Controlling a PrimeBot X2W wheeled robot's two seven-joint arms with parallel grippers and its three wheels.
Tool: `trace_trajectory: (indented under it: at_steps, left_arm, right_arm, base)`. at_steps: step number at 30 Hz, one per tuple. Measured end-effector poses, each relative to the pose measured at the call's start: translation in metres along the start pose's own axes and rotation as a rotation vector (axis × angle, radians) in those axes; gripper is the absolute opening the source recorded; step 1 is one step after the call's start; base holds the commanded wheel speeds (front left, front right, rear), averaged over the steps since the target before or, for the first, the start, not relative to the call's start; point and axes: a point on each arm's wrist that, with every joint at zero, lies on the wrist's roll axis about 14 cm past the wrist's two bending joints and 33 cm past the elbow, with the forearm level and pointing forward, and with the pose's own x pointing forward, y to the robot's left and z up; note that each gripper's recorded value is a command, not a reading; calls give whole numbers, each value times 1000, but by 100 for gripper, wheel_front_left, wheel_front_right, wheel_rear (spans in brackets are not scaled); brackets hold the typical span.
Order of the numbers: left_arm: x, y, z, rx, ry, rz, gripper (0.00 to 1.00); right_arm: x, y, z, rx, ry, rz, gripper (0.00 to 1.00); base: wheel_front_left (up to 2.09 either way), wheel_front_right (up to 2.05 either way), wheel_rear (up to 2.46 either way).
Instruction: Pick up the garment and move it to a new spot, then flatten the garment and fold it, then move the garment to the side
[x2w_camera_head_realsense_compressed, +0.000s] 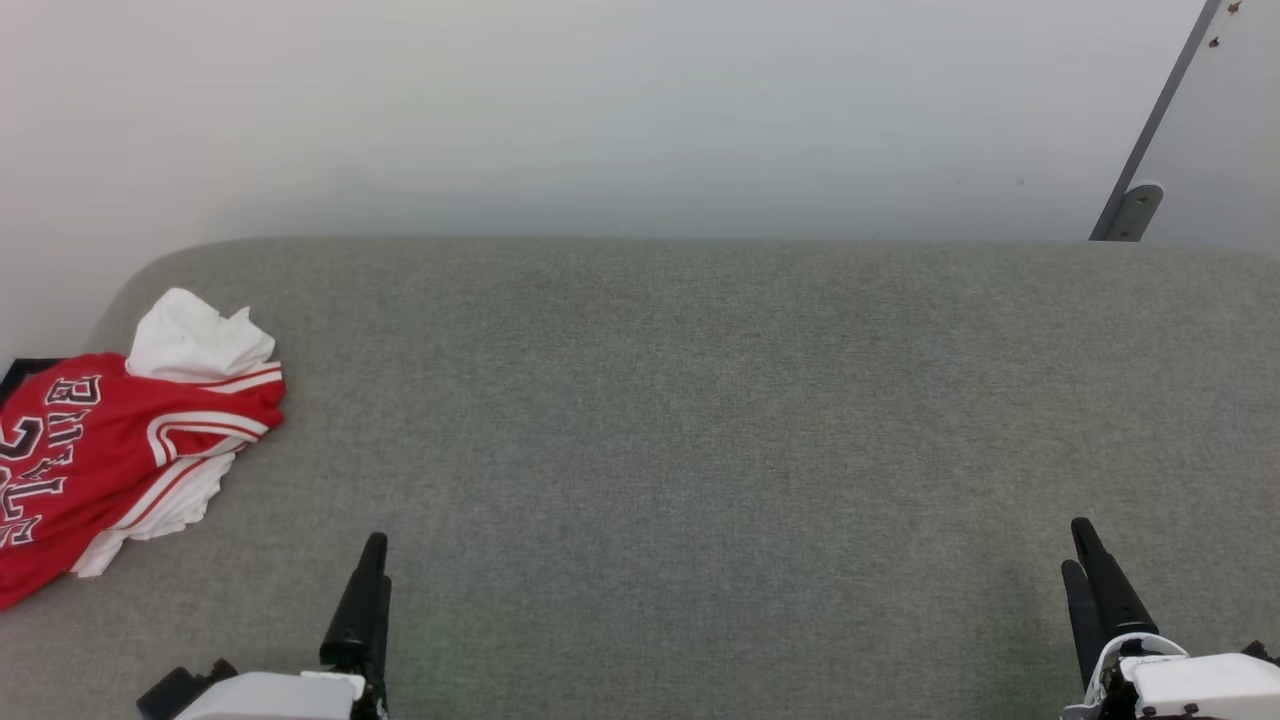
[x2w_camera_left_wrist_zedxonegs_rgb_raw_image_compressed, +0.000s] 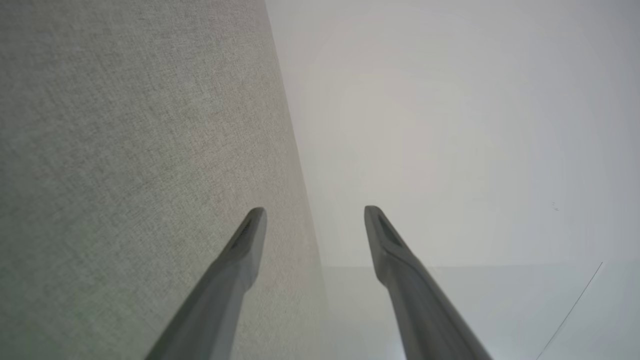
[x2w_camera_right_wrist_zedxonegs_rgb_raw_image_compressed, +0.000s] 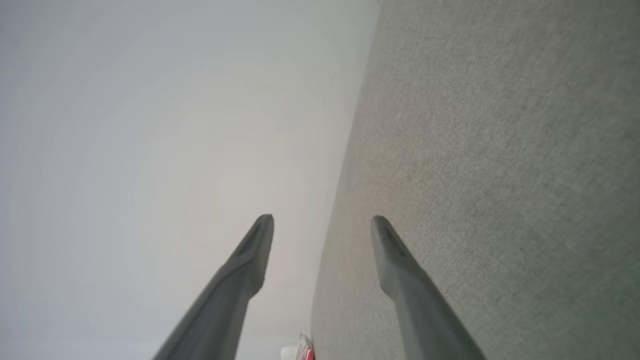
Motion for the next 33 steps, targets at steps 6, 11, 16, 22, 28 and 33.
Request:
trace_trajectory:
  at_steps: [6,11,16,22,28,33]
  left_arm:
    - [1,1,0,130,4,15,100]
    - [1,3,2,263,3,32,100]
    - [1,1,4,400,-2,38,100]
    - [2,-4,7,552,-14,25,100]
    - [2,-9,8,679,-25,8,100]
    - [3,-13,9,767,-36,-9,100]
  right_arm:
    - [0,0,0,-134,7,0,100]
    - [0,-1,1,-256,10,-2,100]
    - [2,-1,2,-378,12,2,100]
    - [4,2,5,-518,7,11,100]
    - [4,3,5,-620,6,17,100]
    - [5,6,5,-698,4,27,100]
  base:
    - [0,0,0]
    - [0,0,0]
    - [0,0,0]
    - [0,0,0]
    - [0,0,0]
    - [0,0,0]
